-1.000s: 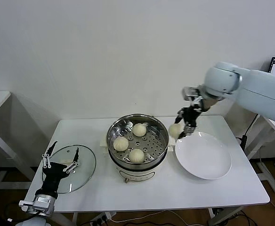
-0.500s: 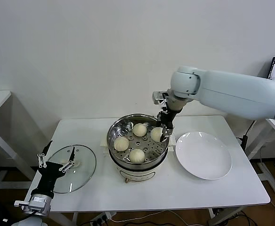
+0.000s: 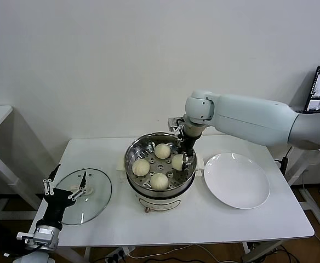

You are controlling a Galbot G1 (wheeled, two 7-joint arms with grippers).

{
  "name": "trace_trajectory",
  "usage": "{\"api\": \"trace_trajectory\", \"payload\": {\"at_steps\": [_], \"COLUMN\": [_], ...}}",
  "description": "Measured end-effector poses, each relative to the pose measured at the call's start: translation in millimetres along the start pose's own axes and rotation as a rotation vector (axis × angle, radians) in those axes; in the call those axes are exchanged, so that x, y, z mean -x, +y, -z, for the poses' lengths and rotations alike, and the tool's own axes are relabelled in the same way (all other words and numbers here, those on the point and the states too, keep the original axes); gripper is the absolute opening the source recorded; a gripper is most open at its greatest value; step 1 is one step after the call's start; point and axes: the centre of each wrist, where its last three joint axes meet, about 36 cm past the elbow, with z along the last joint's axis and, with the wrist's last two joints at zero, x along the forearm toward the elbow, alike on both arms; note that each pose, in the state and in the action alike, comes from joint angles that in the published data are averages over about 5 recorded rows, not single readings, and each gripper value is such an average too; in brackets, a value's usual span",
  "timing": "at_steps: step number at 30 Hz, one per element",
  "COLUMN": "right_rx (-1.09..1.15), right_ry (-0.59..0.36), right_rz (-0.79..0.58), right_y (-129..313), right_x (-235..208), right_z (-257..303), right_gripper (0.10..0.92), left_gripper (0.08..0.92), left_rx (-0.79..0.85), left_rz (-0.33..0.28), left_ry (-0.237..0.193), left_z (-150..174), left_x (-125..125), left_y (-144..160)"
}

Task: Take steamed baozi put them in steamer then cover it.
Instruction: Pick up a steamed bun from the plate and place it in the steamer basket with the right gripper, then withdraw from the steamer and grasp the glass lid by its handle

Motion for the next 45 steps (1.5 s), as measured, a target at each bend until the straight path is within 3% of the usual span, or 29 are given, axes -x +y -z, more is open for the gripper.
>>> {"api": "trace_trajectory", "payload": {"at_steps": [11,17,29,36,45], "right_rx": [0.001,0.004,0.048,0.124,0.246], "right_ry": [0.002,-0.006,-0.103,-0.244,-0.589], "right_rz": [0.006,-0.002,-0.056,-0.127,-0.379], "right_y": [-2.4,-4.6,-5.7,12.5,64.3], "right_x": [17.9,15.5,-60.3,-102.3,-101.8], "right_z": [7.0,7.3,-26.8,-84.0,-181.6], "right_gripper": [0.677,0.794,0.823,0.823,0.823], "left_gripper": [0.823,0.823,0.823,0.823,0.823], "left_rx": [-0.003,-0.002,-0.007,-0.006,-0.007], "left_rz": [-0.003,-0.002,-0.005,-0.003,0.036], "left_ry": [0.0,0.004,0.014,0.025,0.032], "left_z": [-0.7,-1.8,-4.3,-3.8,2.8], "left_x": [0.3,-1.0,1.2,4.9,8.4], "left_y": [-1.6,-1.0,-3.3,0.0,4.9]}}
